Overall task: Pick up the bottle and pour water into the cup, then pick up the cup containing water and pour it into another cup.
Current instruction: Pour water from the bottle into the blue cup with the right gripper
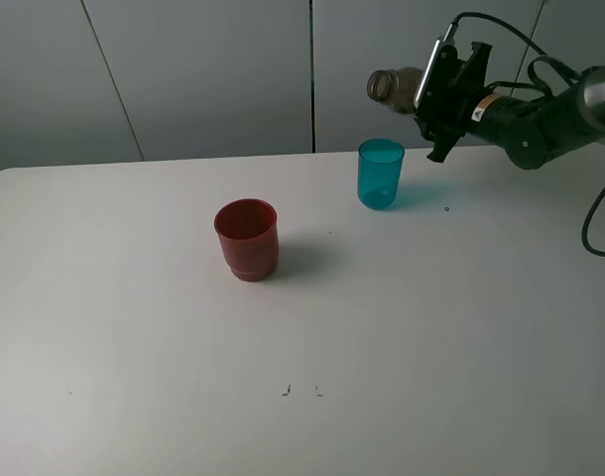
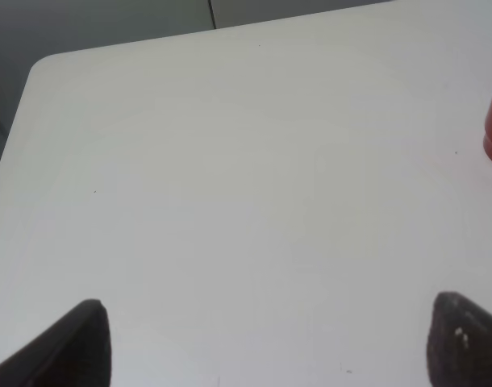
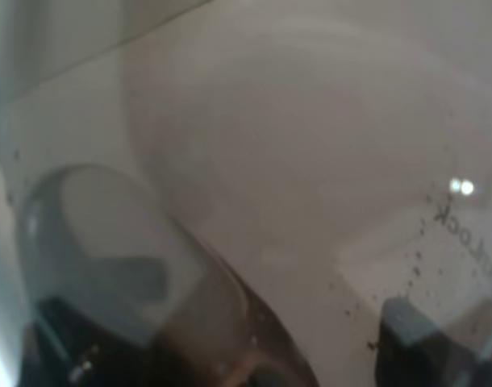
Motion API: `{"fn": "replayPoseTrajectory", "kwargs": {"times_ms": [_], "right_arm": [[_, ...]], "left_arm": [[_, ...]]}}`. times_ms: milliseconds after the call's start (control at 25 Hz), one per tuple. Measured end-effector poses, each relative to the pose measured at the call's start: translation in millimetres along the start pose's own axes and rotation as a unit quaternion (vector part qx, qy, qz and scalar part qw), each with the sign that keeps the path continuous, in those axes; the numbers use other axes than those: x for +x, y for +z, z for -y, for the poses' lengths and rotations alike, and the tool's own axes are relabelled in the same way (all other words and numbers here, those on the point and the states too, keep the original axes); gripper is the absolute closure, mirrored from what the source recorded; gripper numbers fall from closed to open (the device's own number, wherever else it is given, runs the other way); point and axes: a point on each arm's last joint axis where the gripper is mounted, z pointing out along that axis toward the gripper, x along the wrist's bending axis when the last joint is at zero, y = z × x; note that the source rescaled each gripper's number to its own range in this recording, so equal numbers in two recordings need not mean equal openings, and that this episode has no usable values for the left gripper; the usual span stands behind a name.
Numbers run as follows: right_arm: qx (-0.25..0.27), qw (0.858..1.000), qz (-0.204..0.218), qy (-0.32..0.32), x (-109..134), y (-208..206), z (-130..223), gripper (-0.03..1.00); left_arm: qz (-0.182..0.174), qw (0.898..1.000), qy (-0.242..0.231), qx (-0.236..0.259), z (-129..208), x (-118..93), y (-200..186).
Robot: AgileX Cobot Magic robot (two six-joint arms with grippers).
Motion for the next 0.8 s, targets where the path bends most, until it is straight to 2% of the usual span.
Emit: {"fn": "replayPoseTrajectory", "kwargs": {"times_ms": [280,800], "right_arm": [[0.0,0.998,-0.004,-0.062,3.5,0.9,1.2,0.96],[0.014,0.997,-0.002,-0.079,-1.0,-2.5,16.3,0.96]], "left_arm": [[0.0,1.0,0.0,0.0,0.0,0.0,0.0],[0.0,1.0,0.0,0.0,0.0,0.0,0.0]]}}
